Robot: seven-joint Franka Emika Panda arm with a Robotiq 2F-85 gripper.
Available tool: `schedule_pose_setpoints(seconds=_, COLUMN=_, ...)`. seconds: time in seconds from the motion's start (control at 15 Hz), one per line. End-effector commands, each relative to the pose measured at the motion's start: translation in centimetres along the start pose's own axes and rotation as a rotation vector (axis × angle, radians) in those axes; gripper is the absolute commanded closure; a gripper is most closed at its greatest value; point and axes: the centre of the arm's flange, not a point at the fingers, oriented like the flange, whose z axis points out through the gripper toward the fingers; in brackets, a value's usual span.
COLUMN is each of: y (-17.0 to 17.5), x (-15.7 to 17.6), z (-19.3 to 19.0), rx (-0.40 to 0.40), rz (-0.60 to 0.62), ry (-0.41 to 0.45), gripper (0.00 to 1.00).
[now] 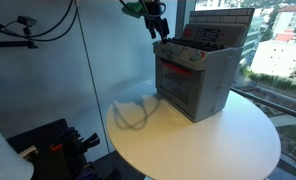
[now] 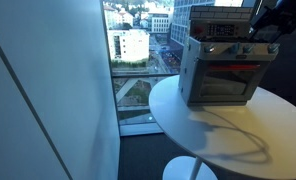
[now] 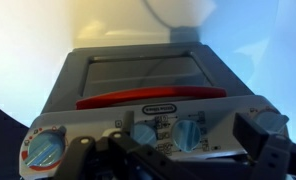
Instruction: Turn the second knob from the left to the right.
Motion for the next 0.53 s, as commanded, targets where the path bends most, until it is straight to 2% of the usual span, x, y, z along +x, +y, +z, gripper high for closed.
schedule_pose_setpoints(seconds=0.0, y=-0.1, x=0.8, z=0.9, rx=0.015, rz=-0.009, ry=0.024, gripper=0.00)
schedule_pose_setpoints(seconds=0.47, y=-0.7, x=1.3, z=3.0, rx=0.029, rz=-0.029, ry=0.060, gripper=0.00)
